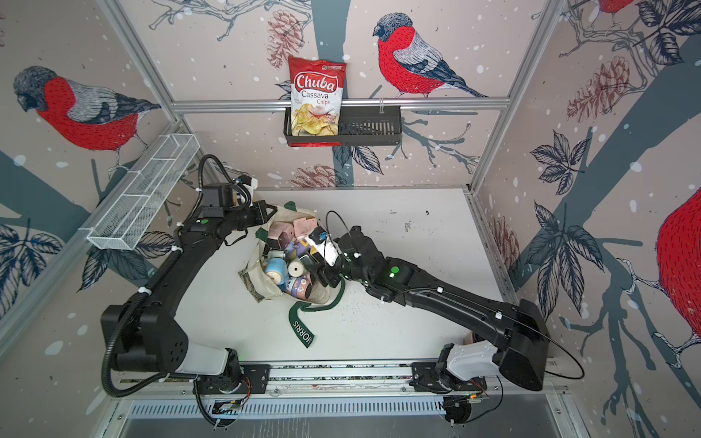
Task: Take out the pencil sharpeners from the tote bags
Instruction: Pick up the canvas bag from the center of the board, then pick up the pencil sharpener from the canvas bag, then place the pencil sharpener at the center of the board.
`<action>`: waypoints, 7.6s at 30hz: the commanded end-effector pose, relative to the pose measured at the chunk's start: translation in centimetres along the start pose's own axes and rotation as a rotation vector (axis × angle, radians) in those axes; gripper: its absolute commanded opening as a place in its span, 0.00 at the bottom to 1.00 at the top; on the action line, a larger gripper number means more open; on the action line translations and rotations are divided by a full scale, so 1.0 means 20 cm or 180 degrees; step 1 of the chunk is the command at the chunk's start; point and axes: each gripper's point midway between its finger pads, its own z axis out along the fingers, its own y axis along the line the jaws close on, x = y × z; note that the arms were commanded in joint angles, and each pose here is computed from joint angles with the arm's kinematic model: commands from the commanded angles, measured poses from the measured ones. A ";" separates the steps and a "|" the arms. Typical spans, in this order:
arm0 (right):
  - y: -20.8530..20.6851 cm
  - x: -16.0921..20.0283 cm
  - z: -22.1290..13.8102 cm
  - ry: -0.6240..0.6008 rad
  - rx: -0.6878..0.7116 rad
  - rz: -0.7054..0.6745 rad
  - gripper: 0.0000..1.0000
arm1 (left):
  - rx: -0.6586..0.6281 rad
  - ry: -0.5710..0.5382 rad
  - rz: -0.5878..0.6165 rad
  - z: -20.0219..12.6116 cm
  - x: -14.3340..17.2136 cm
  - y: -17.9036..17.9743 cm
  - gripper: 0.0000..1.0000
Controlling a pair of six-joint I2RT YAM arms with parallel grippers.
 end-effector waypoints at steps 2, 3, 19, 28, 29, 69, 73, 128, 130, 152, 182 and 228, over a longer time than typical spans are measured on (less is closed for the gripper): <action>0.05 0.13 0.09 0.0671 -0.0285 -0.1140 0.73 | 0.0162 -0.0362 0.0232 -0.03 -0.14 -0.07 0.00; 0.04 0.13 0.12 0.0781 -0.0267 -0.1298 0.74 | 0.0163 -0.0361 0.0241 -0.03 -0.14 -0.07 0.00; -0.03 0.24 0.43 0.1781 -0.0087 -0.2743 0.78 | 0.0018 -0.0321 0.0235 -0.02 -0.13 -0.01 0.00; 0.03 0.33 0.55 0.1975 -0.0185 -0.2957 0.79 | -0.0017 -0.0337 0.0225 -0.03 -0.13 0.00 0.00; 0.02 0.34 0.56 0.2011 -0.0161 -0.2970 0.79 | -0.0012 -0.0335 0.0225 -0.03 -0.13 0.00 0.00; -0.09 0.43 0.63 0.2132 0.0141 -0.2993 0.79 | -0.0017 -0.0348 0.0226 -0.04 -0.14 0.00 0.00; -0.08 0.45 0.70 0.2109 0.0116 -0.3004 0.78 | -0.0009 -0.0346 0.0226 -0.04 -0.14 -0.01 0.00; -0.08 0.03 0.06 -0.0929 -0.0231 -0.0447 0.42 | -0.0024 -0.0306 0.0169 -0.03 -0.13 0.01 0.00; -0.04 0.00 0.14 -0.0937 -0.0241 -0.0391 0.43 | -0.0028 -0.0302 0.0168 -0.03 -0.12 0.01 0.00; -0.23 -0.10 0.31 -0.1325 0.0159 -0.0036 0.41 | -0.0079 -0.0278 0.0135 -0.02 -0.12 0.03 0.00; -1.46 0.73 0.54 -0.0779 0.2022 0.1458 0.50 | -0.0094 -0.0230 0.0107 0.00 -0.11 0.05 0.00; -1.33 0.84 0.55 0.0479 0.2057 0.1901 0.84 | -0.0079 -0.0204 0.0109 0.00 -0.10 0.05 0.00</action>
